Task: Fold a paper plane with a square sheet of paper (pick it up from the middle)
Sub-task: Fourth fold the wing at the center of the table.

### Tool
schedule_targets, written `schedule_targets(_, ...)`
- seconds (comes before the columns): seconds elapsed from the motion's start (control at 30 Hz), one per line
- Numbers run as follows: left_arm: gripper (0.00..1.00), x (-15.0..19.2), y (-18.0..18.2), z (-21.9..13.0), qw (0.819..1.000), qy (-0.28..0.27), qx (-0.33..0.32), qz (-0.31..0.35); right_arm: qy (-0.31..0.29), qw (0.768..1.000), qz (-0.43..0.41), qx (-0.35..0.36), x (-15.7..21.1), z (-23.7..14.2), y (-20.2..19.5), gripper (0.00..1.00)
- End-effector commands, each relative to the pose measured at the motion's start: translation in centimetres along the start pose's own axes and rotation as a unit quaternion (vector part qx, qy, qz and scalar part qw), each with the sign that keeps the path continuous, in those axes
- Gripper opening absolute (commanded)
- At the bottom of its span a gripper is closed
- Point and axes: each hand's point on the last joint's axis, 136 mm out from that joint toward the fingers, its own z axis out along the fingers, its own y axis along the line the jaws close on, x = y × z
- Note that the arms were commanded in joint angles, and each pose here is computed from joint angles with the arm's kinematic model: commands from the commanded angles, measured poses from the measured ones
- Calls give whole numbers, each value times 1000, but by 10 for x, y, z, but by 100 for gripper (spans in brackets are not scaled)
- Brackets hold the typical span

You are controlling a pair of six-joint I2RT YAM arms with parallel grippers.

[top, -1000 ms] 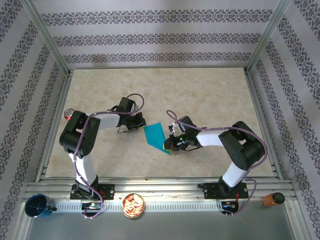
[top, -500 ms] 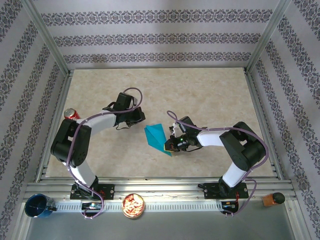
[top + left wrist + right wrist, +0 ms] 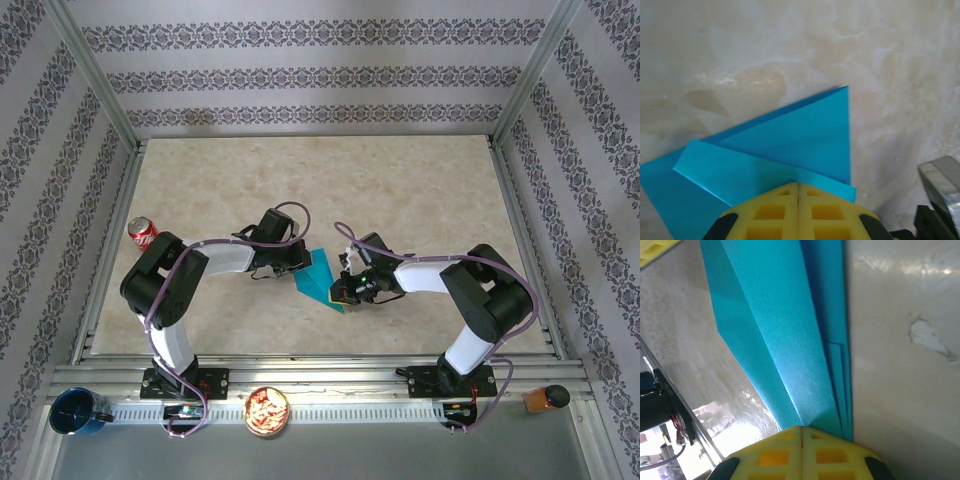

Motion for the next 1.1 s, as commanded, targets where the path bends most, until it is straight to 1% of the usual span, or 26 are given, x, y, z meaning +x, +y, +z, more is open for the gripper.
schedule_targets(0.0, 4, 4, 11, 7, 1000, 0, -9, -9, 12, 999, 29, 39, 10, -6, -15, 1)
schedule_targets(0.13, 4, 12, 26, 8, 1000, 6, -26, -13, -21, 1000, -2, 21, -6, -16, 15, 3)
schedule_targets(0.23, 4, 15, 31, 8, 999, 9, -25, -17, -40, 999, -14, 20, -17, -15, 30, 4)
schedule_targets(0.3, 4, 15, 30, 9, 1000, 8, -20, -19, -41, 999, -17, 18, -23, -8, 37, 5)
schedule_targets(0.43, 4, 15, 29, 10, 1000, 12, -18, -18, -31, 999, -10, 31, -33, 5, 35, 6)
schedule_targets(0.53, 4, 15, 29, 10, 1000, 14, -19, -16, -20, 999, -10, 25, -38, 16, 35, 6)
schedule_targets(0.67, 4, 15, 31, 10, 999, 13, -23, -18, -1, 999, 9, 52, -26, 24, 10, 6)
schedule_targets(0.8, 1, 15, 36, 8, 999, 9, -30, -21, 18, 998, 30, 47, -1, 27, -9, 7)
schedule_targets(1.07, 0, 16, 46, 7, 999, 12, -45, -27, 16, 999, 33, 28, 20, 15, -14, 9)
